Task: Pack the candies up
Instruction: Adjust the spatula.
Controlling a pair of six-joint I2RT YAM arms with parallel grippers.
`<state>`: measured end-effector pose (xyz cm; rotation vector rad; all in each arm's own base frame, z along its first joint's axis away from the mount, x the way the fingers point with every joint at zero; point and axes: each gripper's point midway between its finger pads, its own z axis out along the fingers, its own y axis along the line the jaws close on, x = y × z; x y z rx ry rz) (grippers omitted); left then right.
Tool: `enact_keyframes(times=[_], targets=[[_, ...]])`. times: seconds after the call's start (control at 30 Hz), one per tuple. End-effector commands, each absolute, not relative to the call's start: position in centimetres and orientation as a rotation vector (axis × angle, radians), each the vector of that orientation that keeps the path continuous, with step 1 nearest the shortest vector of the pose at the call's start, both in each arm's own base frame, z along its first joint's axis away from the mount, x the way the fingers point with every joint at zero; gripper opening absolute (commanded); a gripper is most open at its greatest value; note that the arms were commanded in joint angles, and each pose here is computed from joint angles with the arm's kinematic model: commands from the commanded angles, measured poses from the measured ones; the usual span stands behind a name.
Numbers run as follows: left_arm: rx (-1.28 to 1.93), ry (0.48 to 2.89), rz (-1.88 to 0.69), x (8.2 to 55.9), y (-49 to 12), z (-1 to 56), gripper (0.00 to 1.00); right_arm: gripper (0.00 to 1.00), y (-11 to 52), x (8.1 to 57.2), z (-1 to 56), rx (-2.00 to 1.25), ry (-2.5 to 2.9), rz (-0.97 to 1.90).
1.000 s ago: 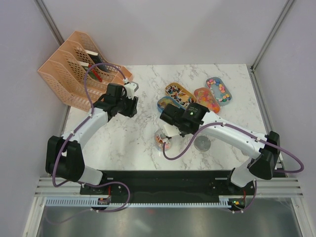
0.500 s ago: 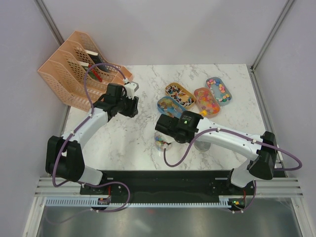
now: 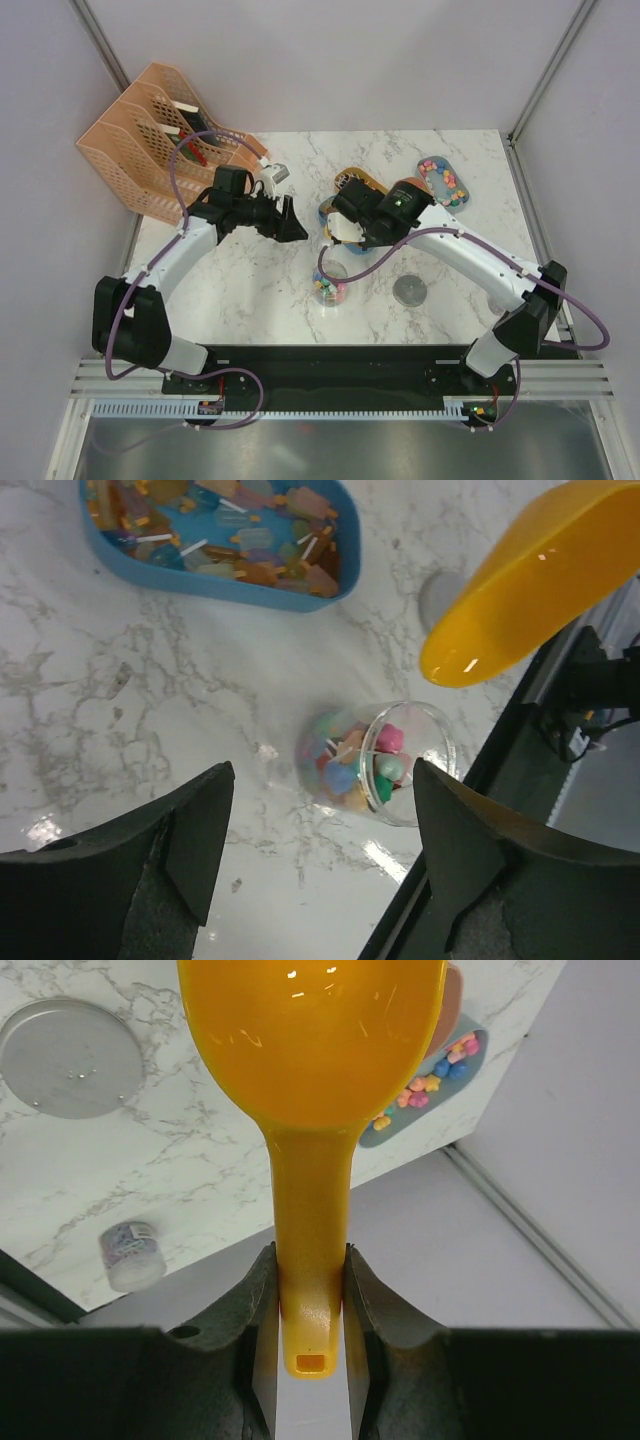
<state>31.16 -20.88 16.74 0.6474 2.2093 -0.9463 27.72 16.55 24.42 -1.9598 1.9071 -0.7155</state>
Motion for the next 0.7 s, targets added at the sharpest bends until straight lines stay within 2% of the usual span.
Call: enact_keyframes(times=[0.0, 0.3, 0.67], targets=[[0.683, 2.107, -1.213, 30.0, -23.5, 20.6, 0.78, 0.00, 17.0, 26.2, 22.8, -1.929, 2.023, -0.564], [0.664, 2.133, -1.336, 31.0, -24.7, 20.2, 0.75, 0.00, 19.0, 27.5, 23.3, -1.839, 2.050, -0.481], [0.654, 2.202, -1.361, 33.1, -26.2, 17.8, 0.73, 0.00, 21.8, 27.5, 29.2, -1.661, 1.940, -0.253]])
